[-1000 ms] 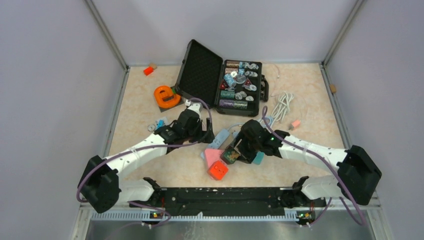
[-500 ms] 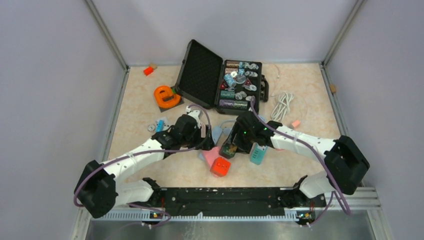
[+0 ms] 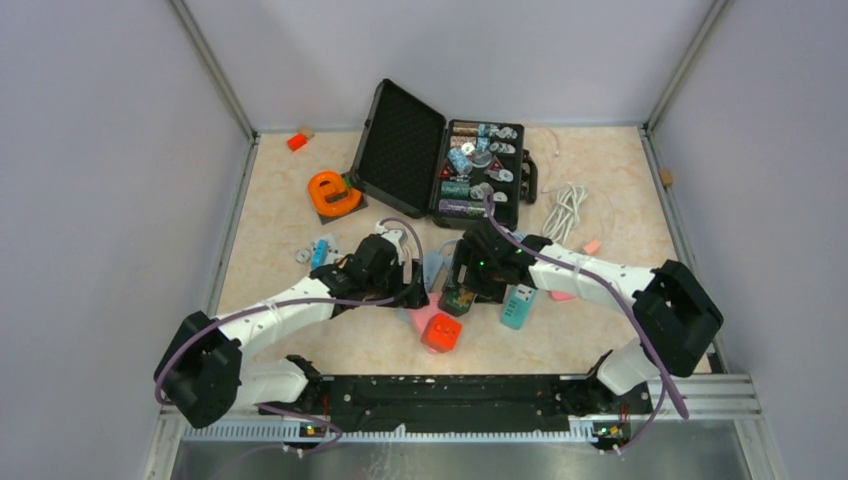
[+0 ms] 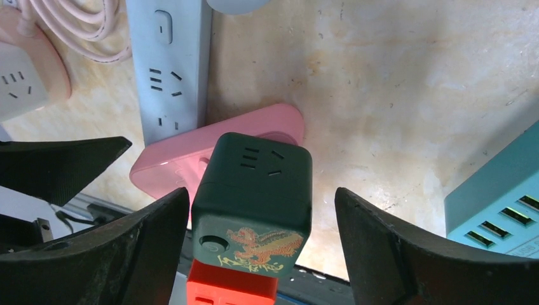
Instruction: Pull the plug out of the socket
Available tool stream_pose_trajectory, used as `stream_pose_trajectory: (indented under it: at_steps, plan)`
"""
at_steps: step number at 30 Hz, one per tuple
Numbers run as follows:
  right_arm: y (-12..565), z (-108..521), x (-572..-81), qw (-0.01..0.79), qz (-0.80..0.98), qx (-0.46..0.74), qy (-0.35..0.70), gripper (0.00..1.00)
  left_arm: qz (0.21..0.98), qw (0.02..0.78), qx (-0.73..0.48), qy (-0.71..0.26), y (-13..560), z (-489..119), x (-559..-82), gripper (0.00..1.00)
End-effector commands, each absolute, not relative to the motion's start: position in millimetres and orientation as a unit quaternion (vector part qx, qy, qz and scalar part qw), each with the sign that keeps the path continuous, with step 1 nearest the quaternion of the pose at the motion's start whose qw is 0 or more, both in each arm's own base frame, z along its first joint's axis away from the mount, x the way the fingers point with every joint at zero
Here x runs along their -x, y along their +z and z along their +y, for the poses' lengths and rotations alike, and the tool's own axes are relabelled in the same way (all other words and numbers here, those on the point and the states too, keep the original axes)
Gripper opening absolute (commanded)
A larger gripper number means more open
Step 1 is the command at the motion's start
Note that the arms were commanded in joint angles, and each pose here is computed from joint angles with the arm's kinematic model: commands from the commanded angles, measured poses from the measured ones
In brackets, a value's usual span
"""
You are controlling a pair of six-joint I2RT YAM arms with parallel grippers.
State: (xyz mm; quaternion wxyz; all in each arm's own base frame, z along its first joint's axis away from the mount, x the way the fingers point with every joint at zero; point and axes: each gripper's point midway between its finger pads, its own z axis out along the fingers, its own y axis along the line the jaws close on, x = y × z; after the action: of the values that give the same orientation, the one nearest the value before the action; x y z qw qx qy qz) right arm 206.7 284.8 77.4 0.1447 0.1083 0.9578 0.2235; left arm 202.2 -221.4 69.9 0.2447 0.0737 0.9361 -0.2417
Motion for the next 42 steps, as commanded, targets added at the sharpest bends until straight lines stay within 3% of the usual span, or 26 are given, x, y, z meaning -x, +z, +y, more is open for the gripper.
stream_pose_trajectory:
  at_steps: [1,6,17,24,32,42]
  plan:
    - [82,293,-213,0.161,0.961,-0.111,0.197,0.75,0.940,0.245,-0.060,-0.229,62,-220,-209,0.93]
    - [82,298,-208,0.162,0.960,-0.127,0.191,0.59,0.946,0.221,-0.054,-0.230,51,-220,-200,0.90]
    - [120,323,-213,0.185,0.935,-0.106,0.285,0.01,0.968,0.152,0.002,-0.201,7,-203,-171,0.74]
    - [147,342,-212,0.201,0.888,-0.070,0.409,0.00,0.977,0.144,0.024,-0.153,-12,-181,-162,0.65]
    - [115,330,-212,0.189,0.942,-0.047,0.275,0.00,0.982,0.131,0.039,-0.128,-24,-172,-156,0.60]
    - [147,354,-199,0.192,0.883,0.027,0.428,0.00,0.982,0.131,0.043,-0.128,-25,-172,-156,0.58]
